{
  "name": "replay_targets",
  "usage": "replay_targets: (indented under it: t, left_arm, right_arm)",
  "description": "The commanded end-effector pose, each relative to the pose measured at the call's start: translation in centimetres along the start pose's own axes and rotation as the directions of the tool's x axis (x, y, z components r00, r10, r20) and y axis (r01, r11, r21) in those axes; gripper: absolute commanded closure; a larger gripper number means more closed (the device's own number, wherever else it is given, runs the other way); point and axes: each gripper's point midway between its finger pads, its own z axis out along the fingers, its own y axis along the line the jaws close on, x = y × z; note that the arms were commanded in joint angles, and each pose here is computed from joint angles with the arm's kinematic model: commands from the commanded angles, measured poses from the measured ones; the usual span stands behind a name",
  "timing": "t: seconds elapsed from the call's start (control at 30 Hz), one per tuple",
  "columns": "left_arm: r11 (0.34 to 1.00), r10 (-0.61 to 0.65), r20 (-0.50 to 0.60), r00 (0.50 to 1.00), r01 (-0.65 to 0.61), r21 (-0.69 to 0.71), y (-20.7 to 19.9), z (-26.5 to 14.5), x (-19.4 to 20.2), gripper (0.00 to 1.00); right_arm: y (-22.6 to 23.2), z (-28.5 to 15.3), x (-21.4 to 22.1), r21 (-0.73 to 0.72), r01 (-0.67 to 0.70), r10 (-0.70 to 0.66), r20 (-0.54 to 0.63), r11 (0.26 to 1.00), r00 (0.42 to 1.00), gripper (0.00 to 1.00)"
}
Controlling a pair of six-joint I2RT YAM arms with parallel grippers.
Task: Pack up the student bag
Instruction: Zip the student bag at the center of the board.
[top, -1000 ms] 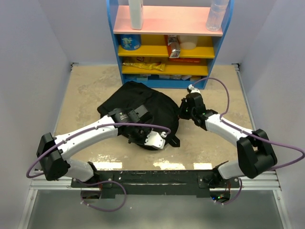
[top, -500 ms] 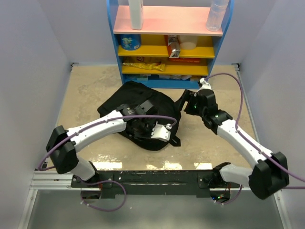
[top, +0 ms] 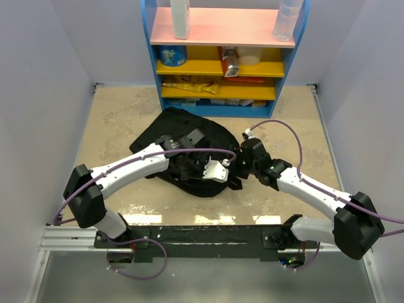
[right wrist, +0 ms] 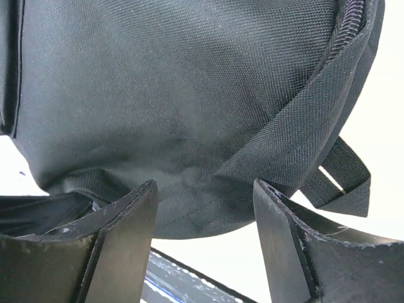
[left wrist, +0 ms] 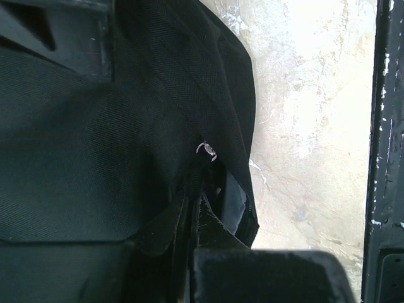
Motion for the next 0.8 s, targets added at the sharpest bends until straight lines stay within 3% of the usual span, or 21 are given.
replay_targets:
  t: [0.0,0.43,0.77]
  left_arm:
    - [0.998,0.015,0.055,0.998,-0.011,-0.065,1.2,-1.9,-1.1,1.0]
    - [0.998,0.043,0.128,0.991,-0.038,-0.044,0.3,-4.4,-2.7,1.0]
    - [0.999,0.043,0.137,0.99,-0.041,-0.017,-0.4,-4.4,-3.0,1.0]
  right_arm:
    - [0.4,0.1,-0.2,0.016,-0.03,0.03,0.001,0.999,1.0,0.36]
    - [-3.3,-3.7,1.4,0.162,-0.001,0.006,-0.03,0.987,1.0,0.21]
    - [0.3,0.0,1.0,0.018,-0.127,0.128,-0.038,0.992,0.991,0.21]
